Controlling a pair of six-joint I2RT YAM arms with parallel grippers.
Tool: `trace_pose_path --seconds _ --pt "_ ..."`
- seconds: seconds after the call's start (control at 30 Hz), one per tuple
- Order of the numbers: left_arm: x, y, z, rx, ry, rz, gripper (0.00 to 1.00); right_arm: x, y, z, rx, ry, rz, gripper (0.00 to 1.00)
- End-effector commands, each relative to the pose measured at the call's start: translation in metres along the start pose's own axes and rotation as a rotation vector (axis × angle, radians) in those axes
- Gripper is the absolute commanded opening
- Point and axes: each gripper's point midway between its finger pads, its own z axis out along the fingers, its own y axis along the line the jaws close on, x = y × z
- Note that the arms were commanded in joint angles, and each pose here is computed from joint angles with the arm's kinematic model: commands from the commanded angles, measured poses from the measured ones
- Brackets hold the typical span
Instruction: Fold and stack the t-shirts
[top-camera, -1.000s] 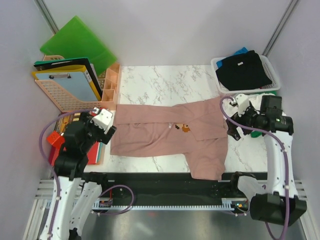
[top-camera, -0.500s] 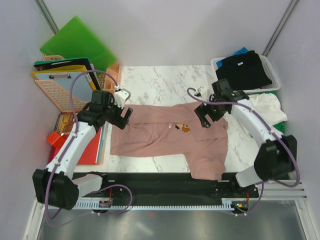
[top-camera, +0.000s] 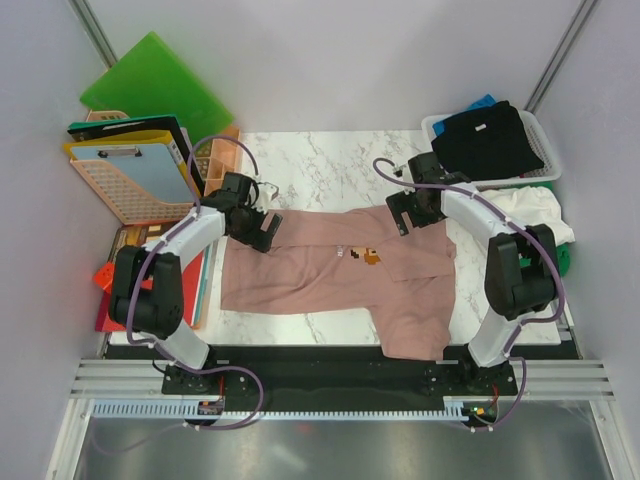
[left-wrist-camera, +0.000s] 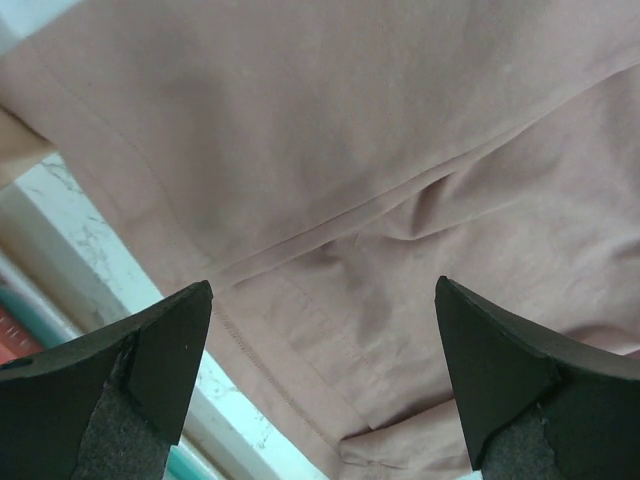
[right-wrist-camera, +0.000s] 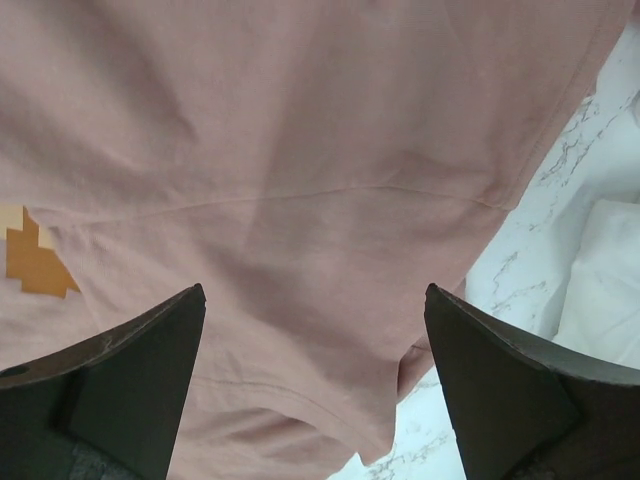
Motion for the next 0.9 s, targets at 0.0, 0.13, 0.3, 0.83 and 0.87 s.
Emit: trace_pose_path --seconds 0.0,0.13,0.3,0.83,0.87 --pt "-0.027 -0.001 0.009 0.02 -0.067 -0.036 1.0 -0.009 -0.005 0.007 0.04 -0.053 0.046 0.98" --pt "-0.029 0.003 0.023 0.01 -0.045 -0.061 1.0 -0.002 0.009 0.035 -0.037 -0.001 0.067 0.98" --pt "-0.025 -0.001 0.039 0.031 -0.025 -0.105 1.0 0.01 0.022 0.062 -0.094 0.028 0.095 0.98" --pt "-0.016 0.022 0.085 -0.055 0.046 -0.165 1.0 0.012 -0.014 0.106 -0.062 0.017 0.229 0.98" --pt "-0.024 0.025 0.084 -0.067 0.031 -0.16 1.0 0.011 -0.018 0.107 -0.06 0.017 0.236 0.98"
